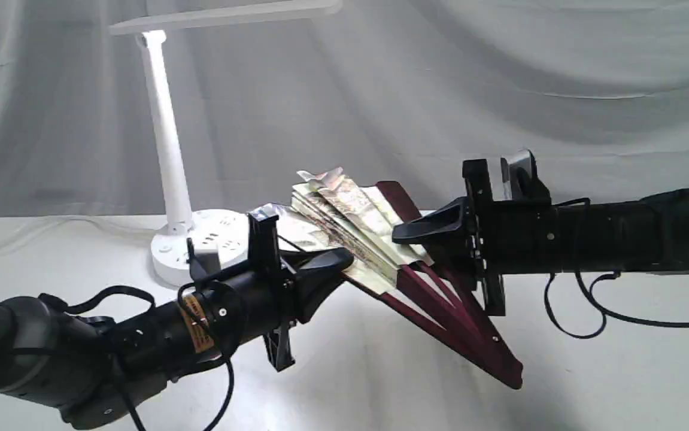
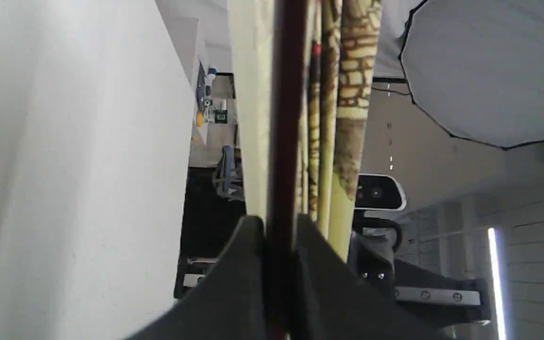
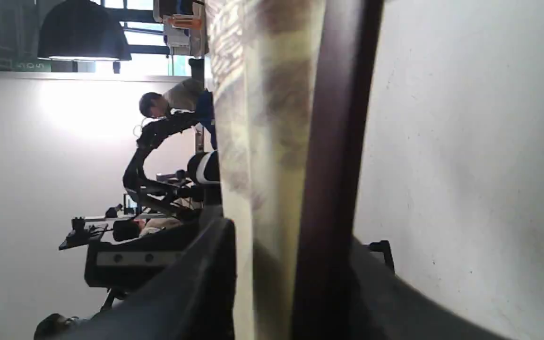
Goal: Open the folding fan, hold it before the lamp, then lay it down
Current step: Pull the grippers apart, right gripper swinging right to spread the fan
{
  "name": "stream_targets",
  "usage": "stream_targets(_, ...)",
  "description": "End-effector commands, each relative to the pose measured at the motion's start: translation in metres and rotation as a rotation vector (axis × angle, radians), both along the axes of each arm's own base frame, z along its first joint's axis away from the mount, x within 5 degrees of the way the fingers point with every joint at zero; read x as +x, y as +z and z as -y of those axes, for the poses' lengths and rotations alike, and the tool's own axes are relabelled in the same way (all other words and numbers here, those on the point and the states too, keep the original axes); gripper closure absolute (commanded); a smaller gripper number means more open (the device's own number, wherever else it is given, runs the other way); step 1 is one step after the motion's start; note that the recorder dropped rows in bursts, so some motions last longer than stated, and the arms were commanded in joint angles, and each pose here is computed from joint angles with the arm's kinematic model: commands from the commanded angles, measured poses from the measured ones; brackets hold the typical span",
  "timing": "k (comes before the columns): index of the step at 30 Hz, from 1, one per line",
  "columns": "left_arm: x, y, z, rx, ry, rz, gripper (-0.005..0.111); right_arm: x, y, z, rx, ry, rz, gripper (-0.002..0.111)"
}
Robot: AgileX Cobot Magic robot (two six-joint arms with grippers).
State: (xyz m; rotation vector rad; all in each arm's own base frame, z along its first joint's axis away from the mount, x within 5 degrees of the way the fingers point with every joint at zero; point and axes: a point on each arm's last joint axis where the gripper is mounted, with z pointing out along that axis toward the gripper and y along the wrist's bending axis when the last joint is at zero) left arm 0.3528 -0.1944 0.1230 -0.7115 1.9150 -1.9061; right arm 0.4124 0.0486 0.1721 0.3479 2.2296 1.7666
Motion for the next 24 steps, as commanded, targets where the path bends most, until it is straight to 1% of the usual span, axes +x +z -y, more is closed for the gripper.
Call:
stream_targets(1,0.0042,0.0036,-0.0082,-0.025,-0.014,0.011,0.107,0.0011,0.0042,0.0022,0.014,-0.012,0.029,0.079)
stream_targets(5,0.0057,0.0073,-0.0137,-0.058,-0.020,0.033,0.107,0.0017,0.0043,0.0069,0.015,-0.023,0.032,0.079)
stream_targets(10,0.0031,0.0038,-0.0119,-0.018,-0.055,0.024,0.107,0.0019,0.0044,0.0077,0.016,-0.027,0.032,0.079)
stream_targets(13,0.0020,0.0034,-0.0113,-0.011,-0.069,0.026,0.107,0.0019,0.0044,0.0079,0.013,-0.026,0.038,0.080)
stream_targets(15,0.0019,0.0033,-0.0112,-0.011,-0.070,0.026,0.107,0.0019,0.0044,0.0079,0.013,-0.025,0.040,0.084)
stream_targets(20,0.0015,0.0048,-0.0110,-0.020,-0.075,0.041,0.107,0.0017,0.0042,0.0079,0.009,-0.022,0.042,0.109)
stream_targets(24,0.0023,0.0066,-0.0110,-0.037,-0.062,0.050,0.107,0.0020,0.0042,0.0110,0.009,-0.030,0.042,0.108)
